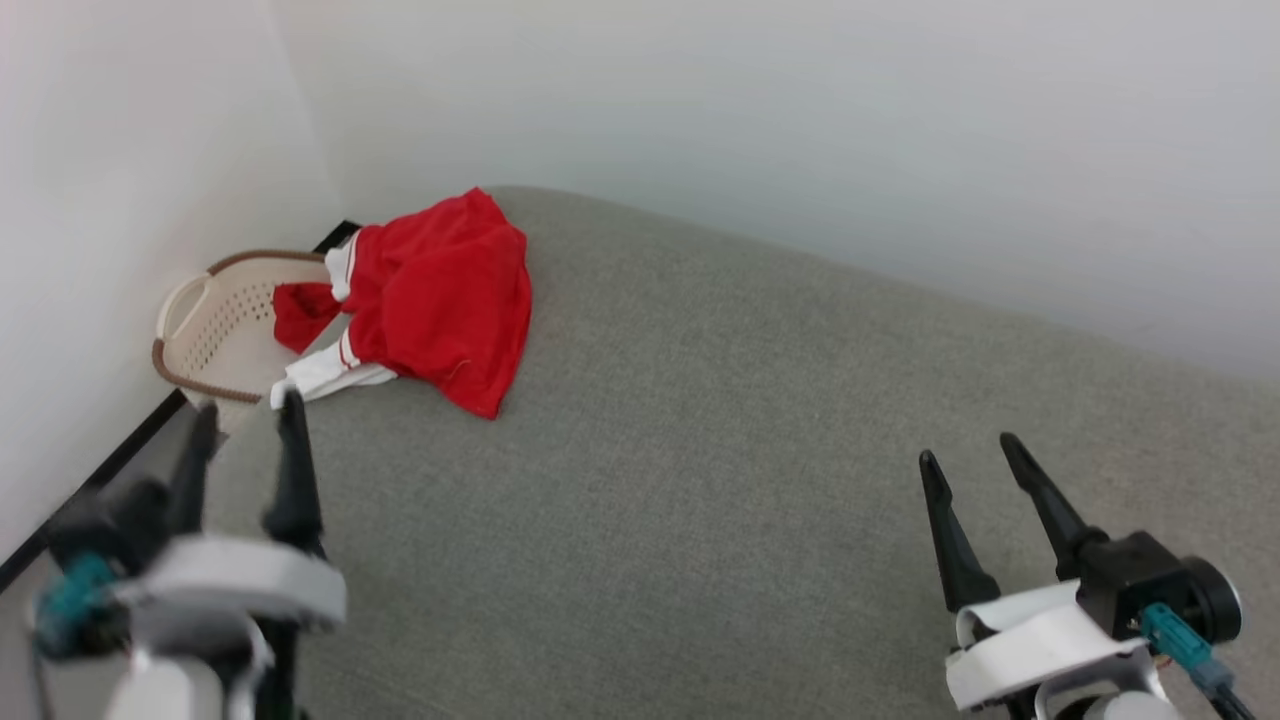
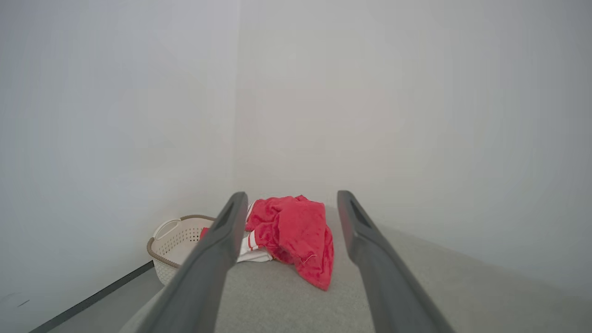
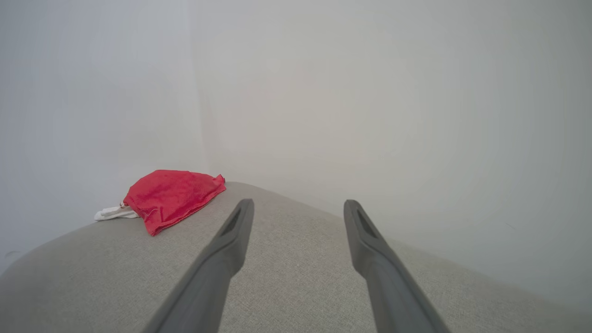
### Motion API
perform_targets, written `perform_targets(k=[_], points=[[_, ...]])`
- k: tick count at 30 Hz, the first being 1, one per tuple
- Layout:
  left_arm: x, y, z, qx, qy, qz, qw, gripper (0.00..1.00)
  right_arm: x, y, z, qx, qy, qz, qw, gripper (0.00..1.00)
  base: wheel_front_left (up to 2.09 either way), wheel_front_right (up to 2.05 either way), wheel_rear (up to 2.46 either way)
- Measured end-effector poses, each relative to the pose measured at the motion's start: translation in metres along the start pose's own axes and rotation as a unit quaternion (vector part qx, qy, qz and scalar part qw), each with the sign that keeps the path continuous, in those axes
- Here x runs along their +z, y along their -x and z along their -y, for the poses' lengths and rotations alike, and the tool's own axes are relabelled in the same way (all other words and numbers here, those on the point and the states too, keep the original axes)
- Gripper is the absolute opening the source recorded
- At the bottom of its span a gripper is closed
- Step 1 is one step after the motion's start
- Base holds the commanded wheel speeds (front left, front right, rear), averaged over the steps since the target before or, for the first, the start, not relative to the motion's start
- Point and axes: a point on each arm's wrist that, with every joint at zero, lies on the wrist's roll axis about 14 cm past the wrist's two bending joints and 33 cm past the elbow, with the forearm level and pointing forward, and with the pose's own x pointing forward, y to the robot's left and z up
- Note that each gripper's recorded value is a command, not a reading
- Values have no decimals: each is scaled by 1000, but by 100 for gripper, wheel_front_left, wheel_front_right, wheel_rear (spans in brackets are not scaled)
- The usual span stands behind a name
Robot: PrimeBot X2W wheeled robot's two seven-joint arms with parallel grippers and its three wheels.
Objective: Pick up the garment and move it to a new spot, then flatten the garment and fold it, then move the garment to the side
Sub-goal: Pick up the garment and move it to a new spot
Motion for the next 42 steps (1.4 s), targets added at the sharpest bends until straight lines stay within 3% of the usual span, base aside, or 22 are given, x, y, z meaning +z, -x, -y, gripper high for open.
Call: perform_targets(k=[11,20,24,31,42], points=[[56,-106,-9,-11,19,-60,998,100,-5,-31,17,13,18,3,1000,100,0,0,0],[-4,-189,23,-21,10,-225,974,100,-40,-34,71,-20,13,-24,999,100,0,0,0],[-52,-212,28,-5,3,-313,950,100,-58,-33,91,-31,12,-38,999,100,0,0,0],[-155,-212,30,42,-10,-469,882,100,-88,-23,121,-60,5,-68,996,100,0,0,0],[-266,-197,33,80,-32,-576,813,100,-126,0,153,-99,2,-120,988,100,0,0,0]])
